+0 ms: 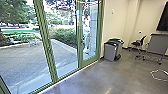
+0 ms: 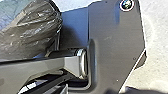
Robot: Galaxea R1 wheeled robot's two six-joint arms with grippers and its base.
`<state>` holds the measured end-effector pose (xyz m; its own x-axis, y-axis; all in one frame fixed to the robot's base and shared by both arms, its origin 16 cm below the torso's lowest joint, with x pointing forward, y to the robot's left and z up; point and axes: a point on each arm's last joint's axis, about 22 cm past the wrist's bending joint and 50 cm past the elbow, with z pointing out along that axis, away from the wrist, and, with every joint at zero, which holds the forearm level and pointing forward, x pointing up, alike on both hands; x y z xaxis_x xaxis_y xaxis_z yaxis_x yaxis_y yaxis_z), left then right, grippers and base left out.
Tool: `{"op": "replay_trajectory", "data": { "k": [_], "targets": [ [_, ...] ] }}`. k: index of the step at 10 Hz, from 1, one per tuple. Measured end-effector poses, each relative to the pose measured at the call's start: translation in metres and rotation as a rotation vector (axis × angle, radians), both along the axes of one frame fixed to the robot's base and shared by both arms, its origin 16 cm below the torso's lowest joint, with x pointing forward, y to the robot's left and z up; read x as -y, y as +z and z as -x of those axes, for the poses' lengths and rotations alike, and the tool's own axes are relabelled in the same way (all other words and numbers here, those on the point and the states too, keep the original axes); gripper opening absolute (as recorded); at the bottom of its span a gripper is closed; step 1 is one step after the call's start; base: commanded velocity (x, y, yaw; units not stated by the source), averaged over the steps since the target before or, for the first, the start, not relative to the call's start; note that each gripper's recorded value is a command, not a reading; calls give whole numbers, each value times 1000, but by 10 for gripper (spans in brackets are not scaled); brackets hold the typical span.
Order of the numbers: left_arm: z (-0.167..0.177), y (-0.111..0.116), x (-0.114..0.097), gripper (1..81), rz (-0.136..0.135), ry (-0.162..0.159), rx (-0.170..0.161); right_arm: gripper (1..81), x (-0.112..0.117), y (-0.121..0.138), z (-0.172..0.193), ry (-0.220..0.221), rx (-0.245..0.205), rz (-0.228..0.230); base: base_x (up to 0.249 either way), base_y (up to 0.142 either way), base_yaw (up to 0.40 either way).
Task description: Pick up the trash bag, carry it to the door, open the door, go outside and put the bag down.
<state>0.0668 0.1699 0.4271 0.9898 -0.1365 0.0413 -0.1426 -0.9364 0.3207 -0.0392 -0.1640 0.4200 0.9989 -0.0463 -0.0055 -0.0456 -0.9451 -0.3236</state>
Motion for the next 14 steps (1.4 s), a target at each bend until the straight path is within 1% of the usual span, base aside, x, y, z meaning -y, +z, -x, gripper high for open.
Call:
{"op": "replay_trajectory", "data": {
  "k": [10,13,14],
  "targets": [
    [0,0,0,10,0,0,0,811,1,0,0,0,-1,2,160,-79,0],
    [0,0,0,10,0,0,-1,811,1,0,1,0,-1,2,160,-68,0],
    [0,0,0,10,0,0,0,811,1,0,1,0,-1,3,160,0,0]
  ]
}}
